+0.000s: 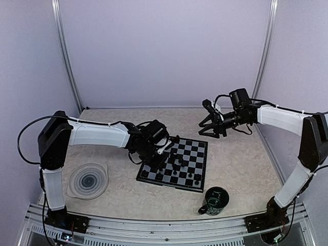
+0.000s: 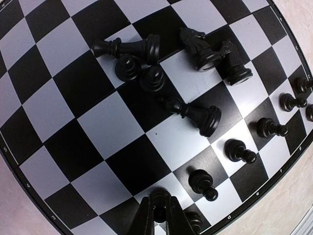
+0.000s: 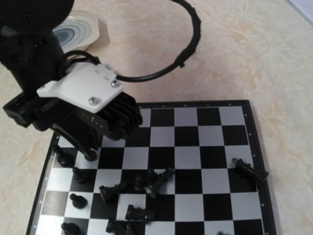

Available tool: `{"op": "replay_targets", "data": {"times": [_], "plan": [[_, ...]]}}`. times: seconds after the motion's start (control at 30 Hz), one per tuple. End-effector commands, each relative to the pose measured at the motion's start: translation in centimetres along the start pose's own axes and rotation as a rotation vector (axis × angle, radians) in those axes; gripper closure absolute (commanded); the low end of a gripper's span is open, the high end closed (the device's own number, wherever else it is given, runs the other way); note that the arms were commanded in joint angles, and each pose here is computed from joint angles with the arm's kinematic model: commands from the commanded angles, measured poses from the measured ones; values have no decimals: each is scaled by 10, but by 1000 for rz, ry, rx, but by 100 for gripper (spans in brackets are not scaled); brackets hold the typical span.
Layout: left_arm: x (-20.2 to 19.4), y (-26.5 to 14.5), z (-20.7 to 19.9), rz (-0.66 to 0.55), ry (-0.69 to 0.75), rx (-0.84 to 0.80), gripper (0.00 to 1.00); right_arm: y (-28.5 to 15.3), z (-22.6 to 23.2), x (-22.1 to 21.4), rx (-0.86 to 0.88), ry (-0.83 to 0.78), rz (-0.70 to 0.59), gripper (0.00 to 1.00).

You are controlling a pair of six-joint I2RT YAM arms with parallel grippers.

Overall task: Set up the chess pieces on the board
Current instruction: Place the pawn at f7.

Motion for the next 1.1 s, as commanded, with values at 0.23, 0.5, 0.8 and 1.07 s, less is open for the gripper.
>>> {"op": "replay_targets", "data": {"times": [0.23,0.5,0.8,1.07], "plan": [[4,4,-5,10,26,-20,82,4,-3,0,10,3,11,48],[8,-4,-10,-11,30,-54,82,6,-5,-3,17,15,17,48],[5,-4,-10,-8,28,-53,81,7,-5,-4,17,19,21,48],[21,-26,-9,-58,36,-35,69,9,-10,-9,-2,-8,54,48]]}}
Point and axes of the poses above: each gripper's point midway between its finger pads, its own y axis out along the fingers, its own z axis along the line the jaws close on, x = y × z, the point moved 4 cm from there along -y, back along the fingers, and after that the axes turned 4 degrees about -y, right-handed, at the moved point
